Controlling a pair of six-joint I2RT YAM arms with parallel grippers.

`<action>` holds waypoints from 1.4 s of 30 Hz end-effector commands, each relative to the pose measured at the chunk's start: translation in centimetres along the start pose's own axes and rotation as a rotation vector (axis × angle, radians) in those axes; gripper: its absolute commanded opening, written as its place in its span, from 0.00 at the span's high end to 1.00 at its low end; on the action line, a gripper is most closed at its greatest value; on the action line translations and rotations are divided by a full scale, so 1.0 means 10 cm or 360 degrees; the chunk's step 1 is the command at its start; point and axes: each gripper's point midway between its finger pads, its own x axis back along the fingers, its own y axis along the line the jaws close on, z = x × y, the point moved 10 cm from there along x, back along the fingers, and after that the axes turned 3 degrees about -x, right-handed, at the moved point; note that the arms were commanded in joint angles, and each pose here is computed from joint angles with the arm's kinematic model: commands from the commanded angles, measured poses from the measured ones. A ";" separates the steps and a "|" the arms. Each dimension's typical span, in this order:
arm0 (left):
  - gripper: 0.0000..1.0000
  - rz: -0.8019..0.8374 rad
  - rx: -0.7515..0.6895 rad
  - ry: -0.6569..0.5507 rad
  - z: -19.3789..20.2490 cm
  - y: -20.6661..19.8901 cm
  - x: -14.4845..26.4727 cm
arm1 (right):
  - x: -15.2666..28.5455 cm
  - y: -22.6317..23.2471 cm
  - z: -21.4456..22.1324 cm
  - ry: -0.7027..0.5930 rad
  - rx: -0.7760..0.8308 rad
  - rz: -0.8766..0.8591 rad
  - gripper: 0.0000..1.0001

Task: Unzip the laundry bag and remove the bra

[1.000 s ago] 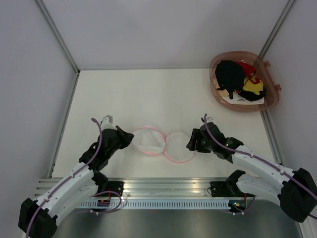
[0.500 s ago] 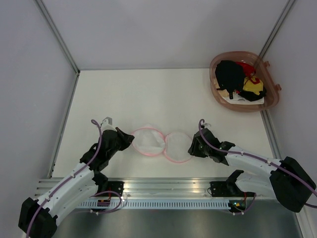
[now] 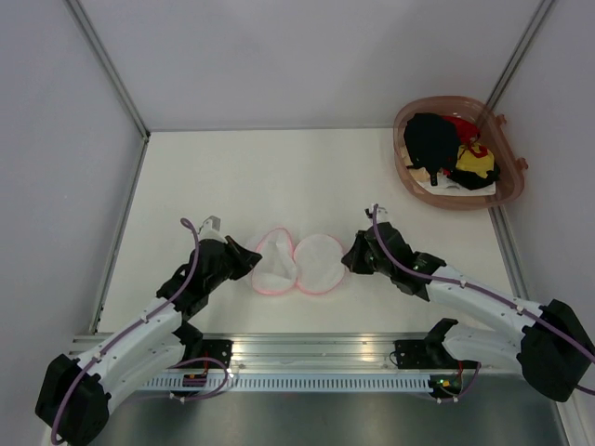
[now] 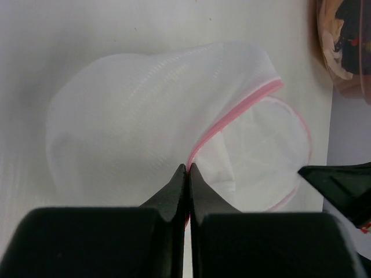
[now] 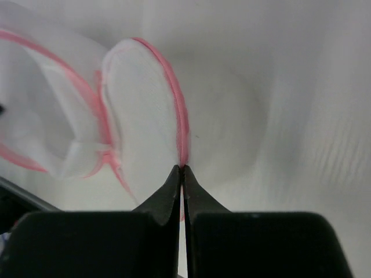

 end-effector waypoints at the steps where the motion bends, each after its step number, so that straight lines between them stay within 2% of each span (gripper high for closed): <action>1: 0.98 0.0176 -0.0070 -0.0036 -0.09 -0.17 -0.01 | 0.17 0.45 -0.35 -0.0147 0.0134 -0.0333 1.00; 2: 0.98 0.0178 -0.0074 -0.0041 -0.10 -0.18 0.00 | 0.20 0.55 -0.44 -0.0187 0.0143 -0.0397 0.99; 7: 0.98 0.0207 -0.0104 -0.0099 -0.16 -0.23 0.03 | 0.21 0.87 -0.52 -0.0089 0.0186 -0.0766 1.00; 16: 0.98 0.0237 -0.0093 -0.0146 -0.21 -0.28 0.06 | -0.15 1.20 -0.54 -0.0008 0.0105 -0.1029 0.99; 19: 0.97 0.0247 -0.0082 -0.0153 -0.21 -0.28 0.06 | -0.24 1.46 -0.59 -0.0015 0.0126 -0.1169 1.00; 25: 0.83 0.0263 -0.0078 -0.0169 -0.22 -0.29 0.08 | -0.46 1.79 -0.54 0.0075 0.0148 -0.1306 0.99; 26: 0.74 0.0263 -0.0078 -0.0169 -0.22 -0.29 0.08 | -0.48 1.82 -0.52 0.0085 0.0153 -0.1311 0.99; 28: 0.69 0.0273 -0.0081 -0.0187 -0.23 -0.29 0.10 | -0.56 1.87 -0.51 0.0099 0.0156 -0.1310 1.00; 32: 0.46 0.0281 -0.0078 -0.0216 -0.23 -0.28 0.13 | -0.67 1.88 -0.49 0.0131 0.0148 -0.1280 1.00; 35: 0.34 0.0249 -0.0067 -0.0239 -0.23 -0.25 0.15 | -0.76 1.84 -0.44 0.0156 0.0138 -0.1231 0.99; 37: 0.30 0.0209 -0.0056 -0.0233 -0.22 -0.22 0.17 | -0.78 1.80 -0.41 0.0168 0.0143 -0.1197 0.99; 42: 0.28 0.0019 0.0008 -0.0268 -0.23 -0.11 0.20 | -0.78 1.71 -0.37 0.0165 0.0159 -0.1148 1.00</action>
